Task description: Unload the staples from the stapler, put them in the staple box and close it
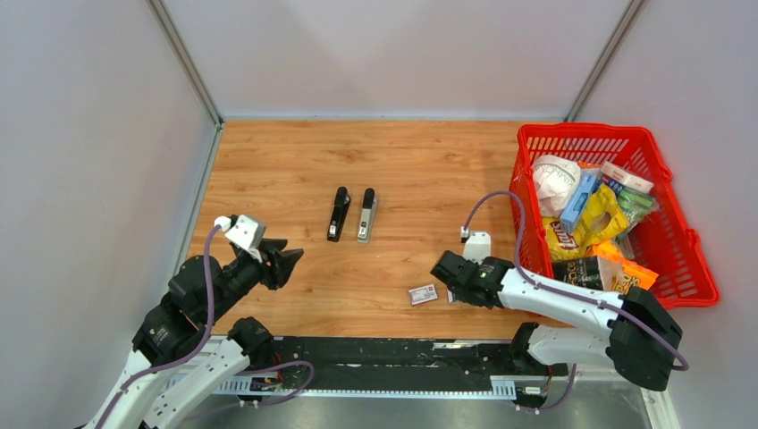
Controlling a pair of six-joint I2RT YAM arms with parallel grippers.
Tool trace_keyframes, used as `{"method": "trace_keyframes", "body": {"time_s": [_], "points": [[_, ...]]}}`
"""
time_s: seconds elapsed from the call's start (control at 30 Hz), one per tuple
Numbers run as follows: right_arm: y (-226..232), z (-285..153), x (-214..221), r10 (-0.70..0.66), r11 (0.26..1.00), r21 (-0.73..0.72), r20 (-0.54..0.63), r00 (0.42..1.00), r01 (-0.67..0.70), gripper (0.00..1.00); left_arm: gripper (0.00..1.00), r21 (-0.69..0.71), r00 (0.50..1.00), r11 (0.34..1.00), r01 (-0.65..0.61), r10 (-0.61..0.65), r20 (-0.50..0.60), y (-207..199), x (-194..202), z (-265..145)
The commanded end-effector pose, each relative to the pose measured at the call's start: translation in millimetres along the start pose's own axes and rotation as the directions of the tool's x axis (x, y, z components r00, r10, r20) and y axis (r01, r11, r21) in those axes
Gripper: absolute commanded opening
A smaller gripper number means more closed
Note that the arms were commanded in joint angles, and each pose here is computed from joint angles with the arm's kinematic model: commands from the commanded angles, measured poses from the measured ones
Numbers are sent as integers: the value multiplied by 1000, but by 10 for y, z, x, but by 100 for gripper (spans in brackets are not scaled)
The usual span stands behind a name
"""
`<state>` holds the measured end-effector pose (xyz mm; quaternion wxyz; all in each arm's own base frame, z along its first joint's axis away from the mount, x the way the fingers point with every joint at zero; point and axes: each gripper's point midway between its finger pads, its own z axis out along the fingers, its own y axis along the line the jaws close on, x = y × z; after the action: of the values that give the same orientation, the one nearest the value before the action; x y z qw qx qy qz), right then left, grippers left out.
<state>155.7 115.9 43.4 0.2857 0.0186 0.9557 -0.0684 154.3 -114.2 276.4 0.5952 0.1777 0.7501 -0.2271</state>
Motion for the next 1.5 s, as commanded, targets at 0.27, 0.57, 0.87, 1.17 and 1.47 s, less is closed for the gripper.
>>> {"method": "trace_keyframes", "body": {"time_s": [0.27, 0.57, 0.87, 1.17, 1.47], "points": [[-270, -6, -164, 149, 983, 98, 59, 987, -154, 34, 52, 55, 996, 998, 22, -17, -84, -134, 83, 173], [-229, 83, -153, 174, 978, 105, 52, 983, -178, 29, 51, 41, 986, 995, 86, -79, -148, -172, 156, 299], [-41, 166, -126, 161, 986, 49, 22, 987, -162, 31, 50, 69, 975, 986, 149, -135, -175, -258, 291, 373], [-19, 185, -88, 145, 989, 42, 2, 989, -145, 37, 50, 72, 973, 986, 152, -136, -185, -263, 352, 400], [-73, 199, -9, 142, 988, 56, -13, 990, -141, 34, 50, 73, 974, 986, 150, -135, -184, -262, 358, 405]]}}
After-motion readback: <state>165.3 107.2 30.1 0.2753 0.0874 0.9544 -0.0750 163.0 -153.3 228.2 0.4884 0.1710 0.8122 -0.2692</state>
